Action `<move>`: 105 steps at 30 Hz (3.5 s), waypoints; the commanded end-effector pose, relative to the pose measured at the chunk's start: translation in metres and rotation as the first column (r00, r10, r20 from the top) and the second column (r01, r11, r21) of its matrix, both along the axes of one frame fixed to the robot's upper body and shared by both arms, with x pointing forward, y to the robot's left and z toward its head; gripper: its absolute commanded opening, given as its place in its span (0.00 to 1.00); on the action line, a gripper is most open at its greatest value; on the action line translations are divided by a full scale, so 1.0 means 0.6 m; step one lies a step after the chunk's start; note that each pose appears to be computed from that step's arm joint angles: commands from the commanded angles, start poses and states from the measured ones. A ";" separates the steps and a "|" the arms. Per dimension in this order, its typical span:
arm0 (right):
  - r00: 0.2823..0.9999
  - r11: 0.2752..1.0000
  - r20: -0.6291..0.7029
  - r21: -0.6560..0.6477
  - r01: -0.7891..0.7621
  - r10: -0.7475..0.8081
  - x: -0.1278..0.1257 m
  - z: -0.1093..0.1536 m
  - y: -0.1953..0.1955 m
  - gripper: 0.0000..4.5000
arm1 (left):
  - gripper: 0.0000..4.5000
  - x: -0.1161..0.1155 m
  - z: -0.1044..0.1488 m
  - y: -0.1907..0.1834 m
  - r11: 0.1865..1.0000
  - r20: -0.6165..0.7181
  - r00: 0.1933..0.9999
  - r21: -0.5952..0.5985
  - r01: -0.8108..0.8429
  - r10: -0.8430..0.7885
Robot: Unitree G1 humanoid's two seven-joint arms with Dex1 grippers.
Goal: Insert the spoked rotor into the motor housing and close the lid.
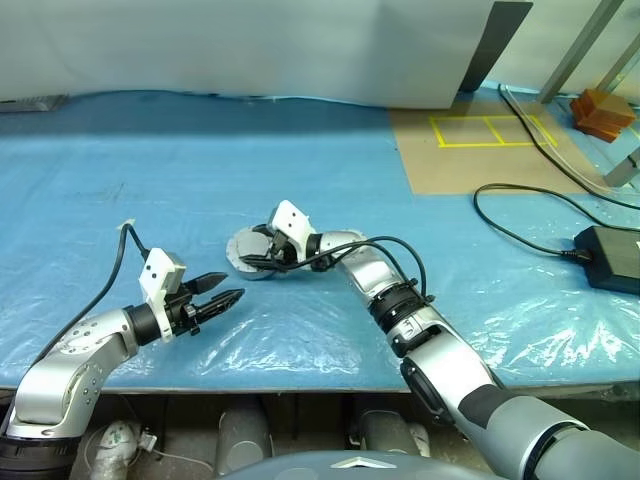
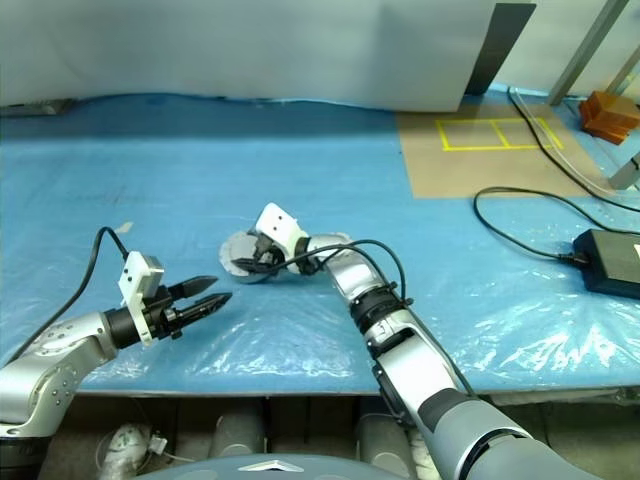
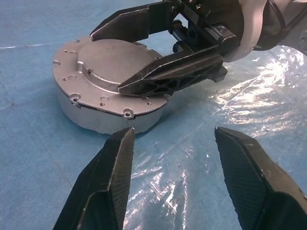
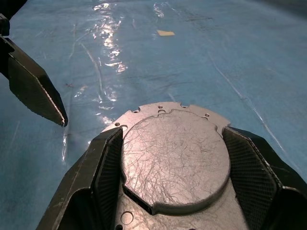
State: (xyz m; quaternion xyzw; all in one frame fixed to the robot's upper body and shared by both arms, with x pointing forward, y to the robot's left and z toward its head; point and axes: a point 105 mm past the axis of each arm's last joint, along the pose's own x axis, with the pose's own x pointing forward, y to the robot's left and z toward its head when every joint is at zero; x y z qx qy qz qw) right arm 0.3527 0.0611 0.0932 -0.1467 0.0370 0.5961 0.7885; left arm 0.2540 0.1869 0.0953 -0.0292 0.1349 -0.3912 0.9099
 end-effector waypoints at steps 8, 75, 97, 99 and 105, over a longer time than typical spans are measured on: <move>0.997 0.994 -0.067 -0.103 0.038 -0.045 0.000 -0.068 -0.036 0.65 | 0.62 0.002 0.012 -0.011 1.000 0.035 0.999 -0.006 0.023 -0.023; 0.981 0.976 -0.160 -0.202 0.077 -0.110 -0.015 -0.114 -0.062 0.65 | 0.02 0.123 -0.022 -0.024 0.993 0.103 0.988 0.006 -0.114 0.113; 0.979 0.979 -0.188 -0.196 0.048 -0.085 -0.030 -0.115 -0.062 0.65 | 0.02 0.121 -0.030 -0.048 1.000 0.075 0.997 0.006 -0.027 0.026; 0.978 0.980 -0.190 -0.194 0.048 -0.086 -0.030 -0.114 -0.062 0.65 | 0.02 0.115 -0.037 -0.051 1.000 0.066 0.998 0.026 -0.008 0.006; 0.978 0.988 -0.199 -0.149 0.039 -0.069 -0.029 -0.098 -0.054 0.95 | 0.01 0.112 -0.043 -0.048 0.999 0.058 0.998 0.042 -0.012 0.009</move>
